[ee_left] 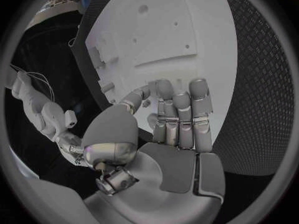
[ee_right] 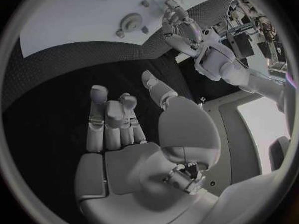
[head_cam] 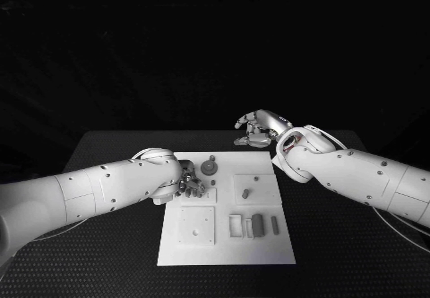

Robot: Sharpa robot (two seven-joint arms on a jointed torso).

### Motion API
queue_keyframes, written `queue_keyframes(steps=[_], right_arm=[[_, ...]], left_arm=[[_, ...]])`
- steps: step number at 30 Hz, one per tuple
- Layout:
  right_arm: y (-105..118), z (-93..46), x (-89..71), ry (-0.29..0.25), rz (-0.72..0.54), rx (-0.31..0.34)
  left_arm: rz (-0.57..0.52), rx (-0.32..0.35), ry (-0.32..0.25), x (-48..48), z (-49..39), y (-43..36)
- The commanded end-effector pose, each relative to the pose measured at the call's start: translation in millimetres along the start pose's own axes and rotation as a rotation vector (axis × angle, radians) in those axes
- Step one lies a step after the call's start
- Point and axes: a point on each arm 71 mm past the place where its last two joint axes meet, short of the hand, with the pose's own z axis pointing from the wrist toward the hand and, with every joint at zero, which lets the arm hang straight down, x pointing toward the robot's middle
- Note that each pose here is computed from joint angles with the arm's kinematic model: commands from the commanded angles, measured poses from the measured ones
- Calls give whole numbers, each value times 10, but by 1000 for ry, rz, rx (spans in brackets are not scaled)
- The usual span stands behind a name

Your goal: Assemble the parts on the task board

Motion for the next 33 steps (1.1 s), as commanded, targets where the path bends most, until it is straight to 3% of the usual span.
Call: queue_keyframes(steps=[1, 33], right_arm=[[5, 2, 7, 12, 0, -3], [-1, -1, 9, 19, -2, -2]], left_arm=[[9, -13, -15, 11, 20, 30], [-11, -29, -14, -13, 43, 61]])
